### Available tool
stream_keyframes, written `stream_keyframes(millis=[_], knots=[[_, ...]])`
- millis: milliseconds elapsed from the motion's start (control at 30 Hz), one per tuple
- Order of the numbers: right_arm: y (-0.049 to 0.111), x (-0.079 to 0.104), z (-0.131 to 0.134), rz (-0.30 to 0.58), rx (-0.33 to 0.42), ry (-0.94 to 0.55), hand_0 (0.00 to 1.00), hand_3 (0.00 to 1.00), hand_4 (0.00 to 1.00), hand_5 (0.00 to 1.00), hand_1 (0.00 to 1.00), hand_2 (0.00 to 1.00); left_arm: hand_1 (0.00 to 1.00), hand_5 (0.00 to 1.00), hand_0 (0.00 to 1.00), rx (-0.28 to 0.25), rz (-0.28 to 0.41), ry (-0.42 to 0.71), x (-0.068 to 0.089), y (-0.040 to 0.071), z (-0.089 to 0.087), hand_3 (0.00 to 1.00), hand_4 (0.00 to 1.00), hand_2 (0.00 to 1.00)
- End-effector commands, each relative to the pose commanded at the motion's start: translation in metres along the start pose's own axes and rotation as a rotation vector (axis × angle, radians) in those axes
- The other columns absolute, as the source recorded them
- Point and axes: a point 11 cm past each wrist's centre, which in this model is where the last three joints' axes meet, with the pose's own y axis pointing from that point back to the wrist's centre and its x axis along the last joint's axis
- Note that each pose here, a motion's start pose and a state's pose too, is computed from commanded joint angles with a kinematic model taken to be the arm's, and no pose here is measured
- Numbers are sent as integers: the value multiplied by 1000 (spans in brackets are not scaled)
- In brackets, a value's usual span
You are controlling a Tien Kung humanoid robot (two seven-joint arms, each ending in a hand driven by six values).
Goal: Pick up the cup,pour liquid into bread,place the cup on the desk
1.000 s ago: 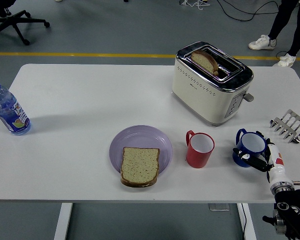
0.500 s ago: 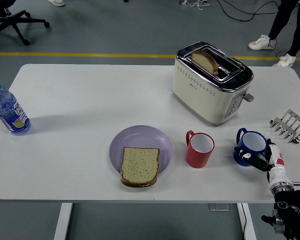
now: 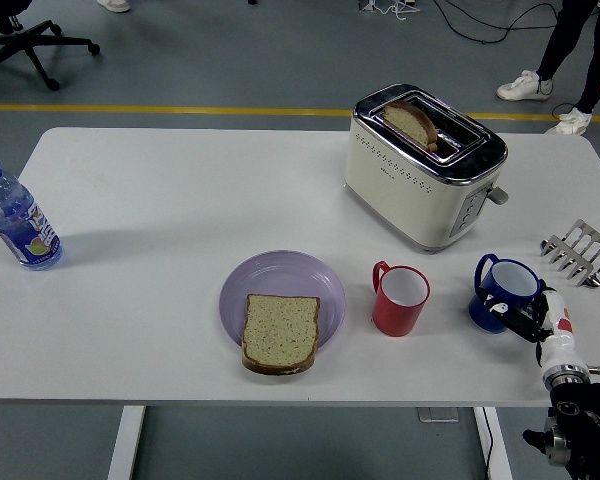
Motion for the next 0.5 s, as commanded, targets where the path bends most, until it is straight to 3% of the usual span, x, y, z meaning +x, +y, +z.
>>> stream_keyframes(millis=[167,200,367,400,500], knots=[[0,1,-1,11,10,-14,512,702,892,168,531,603,747,998,680,0,0,-1,0,0,0,666,417,771],[0,1,-1,11,11,-15,425,653,881,161,462,544,746,998,680,0,0,0,0,0,0,664,416,771],[0,3,-4,25,29,-30,425,653,881,161,462,544,746,998,680,1,0,-2,0,0,-1,664,416,771],[1,3,-5,31,37,-37,357,610,864,152,400,509,746,998,680,2,0,-2,0,0,-1,665,417,771],[1,4,-7,40,51,-47,357,610,864,152,400,509,746,998,680,3,-1,-3,0,0,-1,665,417,771]])
